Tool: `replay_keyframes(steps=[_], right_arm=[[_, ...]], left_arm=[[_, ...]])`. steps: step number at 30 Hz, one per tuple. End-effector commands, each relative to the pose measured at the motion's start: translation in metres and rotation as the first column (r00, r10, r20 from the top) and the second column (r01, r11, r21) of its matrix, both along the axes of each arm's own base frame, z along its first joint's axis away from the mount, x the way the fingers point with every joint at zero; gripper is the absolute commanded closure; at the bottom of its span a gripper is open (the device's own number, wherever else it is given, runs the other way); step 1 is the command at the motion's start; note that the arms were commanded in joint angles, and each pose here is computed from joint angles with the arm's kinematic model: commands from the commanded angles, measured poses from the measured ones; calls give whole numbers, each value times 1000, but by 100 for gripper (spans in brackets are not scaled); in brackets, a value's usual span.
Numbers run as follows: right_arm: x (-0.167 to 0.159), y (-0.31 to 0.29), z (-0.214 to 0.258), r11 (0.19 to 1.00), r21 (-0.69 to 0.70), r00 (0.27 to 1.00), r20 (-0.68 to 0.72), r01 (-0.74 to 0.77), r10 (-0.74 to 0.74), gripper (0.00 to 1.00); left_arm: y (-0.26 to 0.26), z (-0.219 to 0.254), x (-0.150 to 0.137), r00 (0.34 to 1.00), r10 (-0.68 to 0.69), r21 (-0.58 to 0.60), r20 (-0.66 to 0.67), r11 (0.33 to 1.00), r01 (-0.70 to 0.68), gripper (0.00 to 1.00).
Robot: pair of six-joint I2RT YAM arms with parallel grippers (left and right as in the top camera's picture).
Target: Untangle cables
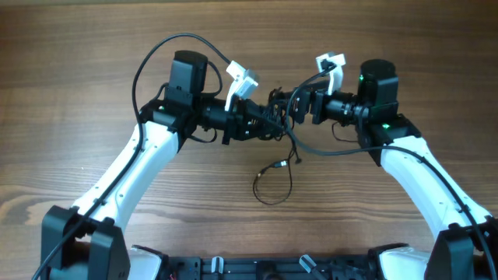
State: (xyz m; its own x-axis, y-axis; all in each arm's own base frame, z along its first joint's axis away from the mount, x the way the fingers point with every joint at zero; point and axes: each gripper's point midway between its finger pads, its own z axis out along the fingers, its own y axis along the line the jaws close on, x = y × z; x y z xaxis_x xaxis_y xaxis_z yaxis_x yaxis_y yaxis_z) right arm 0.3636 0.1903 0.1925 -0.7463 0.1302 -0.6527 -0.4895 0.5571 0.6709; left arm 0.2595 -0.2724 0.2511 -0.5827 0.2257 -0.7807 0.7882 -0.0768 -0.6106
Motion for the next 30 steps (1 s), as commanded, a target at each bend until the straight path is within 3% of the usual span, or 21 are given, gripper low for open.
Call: replay_keyframes(steps=[1,5,7,10,14,16,18,23,30], right_arm=[[64,-124,-34,828,-160,833,-51,538,-551,0],[62,-163,-34,808,-129,804,-97,574,-587,0],[58,-170,-30,835,-97,830,-92,542,-550,0],[42,-146,-8,951,-6,951,19,310,-310,0],[17,-115,11,999,34,983,180,42,-48,0],[-4,-96,26,988,59,946,303,-140,116,0],[-15,-87,34,971,64,907,375,-231,191,0],[-47,-76,58,894,83,769,549,-440,327,0],[-42,-46,48,886,57,773,516,-461,369,4]], left_arm=[[1,31,-40,983,-181,-134,-30,975,176,96],[2,31,-38,984,-174,-134,-29,977,169,96],[3,28,-33,989,-147,-118,-27,983,143,96],[1,16,-19,998,-67,-54,-9,996,67,96],[-2,16,-12,998,-44,-48,51,998,47,96],[-2,27,-19,991,-96,-102,97,989,106,96],[2,40,-30,978,-166,-164,124,969,185,96],[-1,40,-33,982,-176,-154,75,970,186,96],[-10,40,-44,973,-215,-154,82,962,226,96]])
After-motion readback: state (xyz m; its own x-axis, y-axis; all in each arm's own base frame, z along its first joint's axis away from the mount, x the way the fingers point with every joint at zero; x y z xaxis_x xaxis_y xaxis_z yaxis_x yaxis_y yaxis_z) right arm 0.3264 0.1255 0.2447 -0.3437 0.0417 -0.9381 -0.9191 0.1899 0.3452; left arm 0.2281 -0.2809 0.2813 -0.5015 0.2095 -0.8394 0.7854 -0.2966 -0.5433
